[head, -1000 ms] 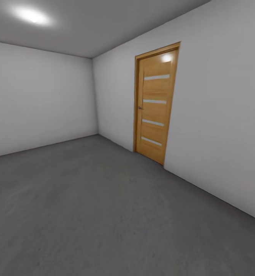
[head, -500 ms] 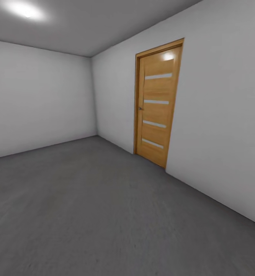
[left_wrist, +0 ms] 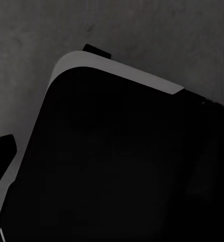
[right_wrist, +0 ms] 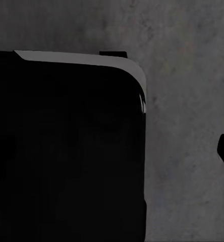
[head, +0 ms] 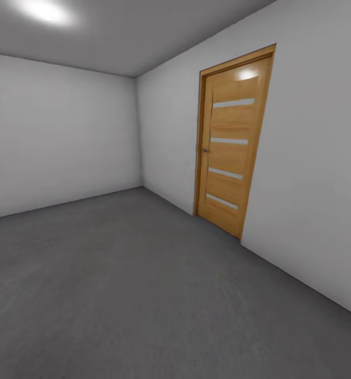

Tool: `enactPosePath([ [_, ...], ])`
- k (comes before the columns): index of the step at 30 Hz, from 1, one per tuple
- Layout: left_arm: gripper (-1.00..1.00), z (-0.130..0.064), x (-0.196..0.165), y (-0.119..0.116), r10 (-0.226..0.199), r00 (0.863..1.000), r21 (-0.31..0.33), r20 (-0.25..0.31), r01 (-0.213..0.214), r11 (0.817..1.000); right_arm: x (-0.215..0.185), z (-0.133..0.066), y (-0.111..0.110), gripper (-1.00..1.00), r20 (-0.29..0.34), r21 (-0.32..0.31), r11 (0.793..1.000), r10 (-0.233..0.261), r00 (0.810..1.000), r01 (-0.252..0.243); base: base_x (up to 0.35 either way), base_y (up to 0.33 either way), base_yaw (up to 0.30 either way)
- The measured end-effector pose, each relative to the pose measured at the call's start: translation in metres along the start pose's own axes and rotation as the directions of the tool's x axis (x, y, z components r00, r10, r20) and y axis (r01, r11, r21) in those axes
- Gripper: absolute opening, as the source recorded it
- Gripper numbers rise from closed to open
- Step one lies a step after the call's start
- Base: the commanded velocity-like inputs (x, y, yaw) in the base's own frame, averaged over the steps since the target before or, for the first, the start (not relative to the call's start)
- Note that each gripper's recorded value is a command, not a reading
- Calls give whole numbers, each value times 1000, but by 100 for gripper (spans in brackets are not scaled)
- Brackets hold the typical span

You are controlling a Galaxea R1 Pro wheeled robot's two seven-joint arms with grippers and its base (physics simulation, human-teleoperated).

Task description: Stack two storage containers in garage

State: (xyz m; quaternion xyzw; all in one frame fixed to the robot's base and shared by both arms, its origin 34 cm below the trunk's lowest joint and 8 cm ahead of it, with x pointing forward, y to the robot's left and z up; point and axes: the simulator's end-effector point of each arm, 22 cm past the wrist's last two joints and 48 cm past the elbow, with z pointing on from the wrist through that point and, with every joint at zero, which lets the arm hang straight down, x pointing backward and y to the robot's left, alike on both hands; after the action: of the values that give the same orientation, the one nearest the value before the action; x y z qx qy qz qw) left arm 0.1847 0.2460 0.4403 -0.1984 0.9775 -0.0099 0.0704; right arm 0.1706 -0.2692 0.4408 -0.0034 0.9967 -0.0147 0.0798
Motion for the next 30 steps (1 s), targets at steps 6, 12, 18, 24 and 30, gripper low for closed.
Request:
enactPosePath([
  [6, 100, 0, 0, 0, 0, 1000, 0, 0, 0, 1000, 0, 0, -1, 100, 1, 1, 1000, 0, 1000, 0, 324, 0, 31],
  [12, 100, 0, 0, 0, 0, 1000, 0, 0, 0, 1000, 0, 0, -1, 100, 2, 1, 1000, -2, 1000, 2, 324, 0, 3],
  [18, 100, 0, 0, 0, 0, 1000, 0, 0, 0, 1000, 0, 0, -1, 100, 2, -1, 1000, -3, 1000, 3, 324, 0, 0],
  [24, 100, 0, 0, 0, 0, 1000, 0, 0, 0, 1000, 0, 0, -1, 100, 1, -1, 1000, -3, 1000, 3, 324, 0, 0],
  [30, 100, 0, 0, 0, 0, 1000, 0, 0, 0, 1000, 0, 0, -1, 100, 2, -1, 1000, -3, 1000, 3, 324, 0, 0],
])
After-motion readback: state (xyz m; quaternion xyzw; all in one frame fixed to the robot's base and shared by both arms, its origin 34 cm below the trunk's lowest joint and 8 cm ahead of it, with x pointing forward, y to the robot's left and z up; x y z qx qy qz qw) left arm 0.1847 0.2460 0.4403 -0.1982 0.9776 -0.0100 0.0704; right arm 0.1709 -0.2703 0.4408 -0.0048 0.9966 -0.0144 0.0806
